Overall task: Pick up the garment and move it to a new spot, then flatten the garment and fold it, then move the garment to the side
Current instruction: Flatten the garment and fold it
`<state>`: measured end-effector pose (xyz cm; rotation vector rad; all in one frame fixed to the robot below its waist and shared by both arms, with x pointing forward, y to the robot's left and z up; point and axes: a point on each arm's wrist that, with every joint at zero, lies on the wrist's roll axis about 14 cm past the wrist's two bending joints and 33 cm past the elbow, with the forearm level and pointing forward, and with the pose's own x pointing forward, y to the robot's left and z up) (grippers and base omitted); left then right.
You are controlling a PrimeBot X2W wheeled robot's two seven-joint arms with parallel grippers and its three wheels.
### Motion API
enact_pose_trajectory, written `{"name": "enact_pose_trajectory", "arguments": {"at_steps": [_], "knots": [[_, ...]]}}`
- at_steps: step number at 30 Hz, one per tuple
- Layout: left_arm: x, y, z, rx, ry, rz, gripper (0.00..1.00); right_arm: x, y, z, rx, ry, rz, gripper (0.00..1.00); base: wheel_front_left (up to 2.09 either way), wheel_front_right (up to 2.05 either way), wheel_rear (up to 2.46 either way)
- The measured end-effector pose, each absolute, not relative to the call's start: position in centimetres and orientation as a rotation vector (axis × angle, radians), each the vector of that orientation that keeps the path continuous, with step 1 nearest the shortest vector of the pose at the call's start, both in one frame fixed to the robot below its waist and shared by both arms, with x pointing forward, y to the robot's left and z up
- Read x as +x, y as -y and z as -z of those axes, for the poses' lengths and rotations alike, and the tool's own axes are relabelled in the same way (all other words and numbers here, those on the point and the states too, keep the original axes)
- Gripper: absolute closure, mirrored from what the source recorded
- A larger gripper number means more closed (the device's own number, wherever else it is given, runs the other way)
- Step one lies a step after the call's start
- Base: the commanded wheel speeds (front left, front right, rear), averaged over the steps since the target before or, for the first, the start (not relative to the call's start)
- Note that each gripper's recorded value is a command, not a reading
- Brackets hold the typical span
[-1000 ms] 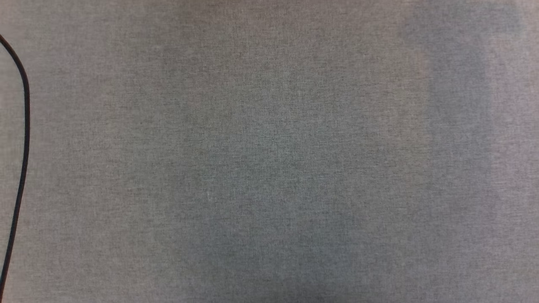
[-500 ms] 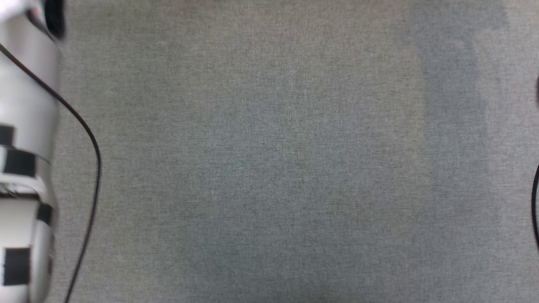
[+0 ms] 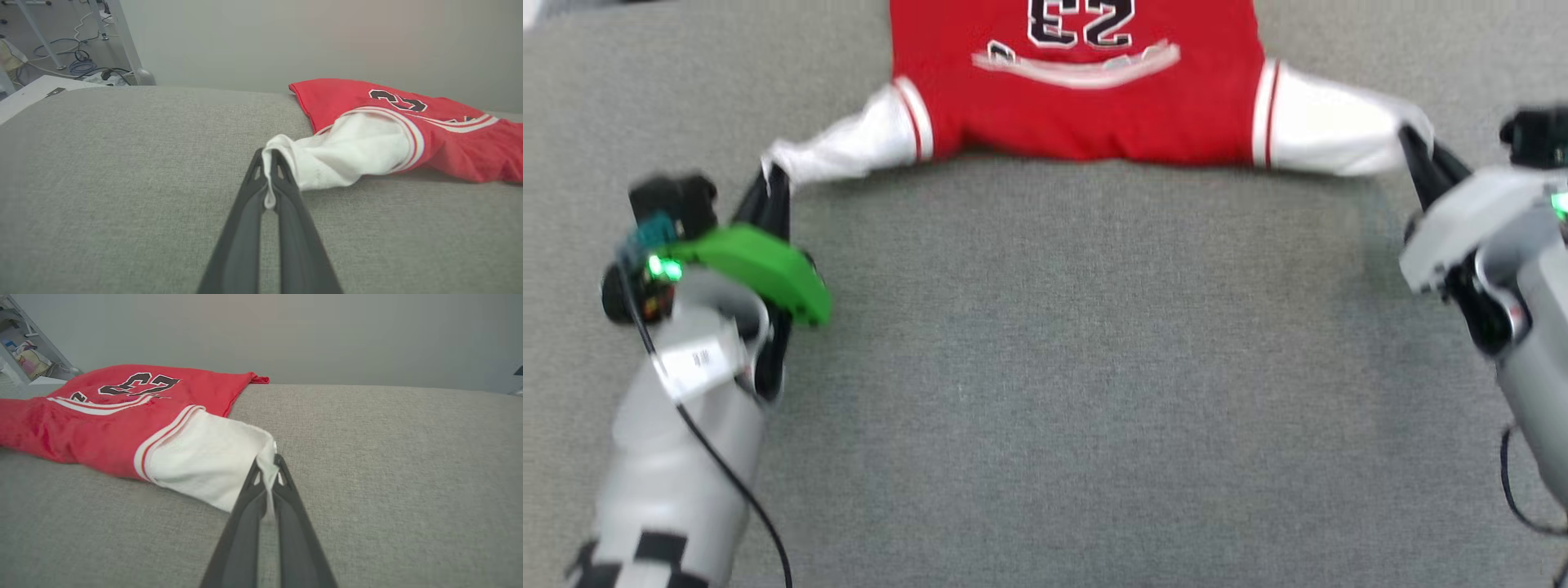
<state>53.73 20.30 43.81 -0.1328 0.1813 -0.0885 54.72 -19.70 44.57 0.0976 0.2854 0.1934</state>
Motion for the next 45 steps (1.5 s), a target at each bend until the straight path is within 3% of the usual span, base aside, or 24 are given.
{"name": "enact_pose_trajectory", "arguments": {"at_steps": [23, 33, 34, 35, 36, 39, 45], "knots": [[31.6, -21.5, -42.4, -0.211, -0.301, -0.011, 1.00, 32.0, 22.7, -41.2, 0.285, -0.433, -0.008, 1.00, 0.00, 0.00, 0.00], [28.4, -21.7, -42.4, -0.186, -0.337, -0.036, 1.00, 27.5, 20.3, -39.6, 0.288, -0.600, -0.008, 1.00, 0.00, 0.00, 0.00], [28.4, -21.4, -42.5, -0.188, -0.337, -0.030, 1.00, 27.7, 20.1, -39.8, 0.287, -0.601, -0.016, 0.76, 0.00, 0.00, 0.00], [28.5, -21.2, -42.7, -0.188, -0.333, -0.022, 1.00, 28.0, 19.8, -40.0, 0.284, -0.599, -0.025, 0.59, 0.00, 0.00, 0.00], [28.6, -21.0, -42.8, -0.185, -0.331, -0.014, 1.00, 28.3, 19.7, -40.2, 0.277, -0.591, -0.032, 0.00, 0.00, 0.00, 0.00], [29.4, -20.6, -43.7, -0.175, -0.301, -0.002, 1.00, 30.4, 19.4, -41.4, 0.261, -0.537, -0.051, 0.00, 0.00, 0.00, 0.00], [31.7, -19.9, -45.8, -0.178, -0.211, 0.005, 1.00, 38.4, 20.8, -46.2, 0.227, -0.325, -0.046, 0.00, 0.00, 0.00, 0.00]]}}
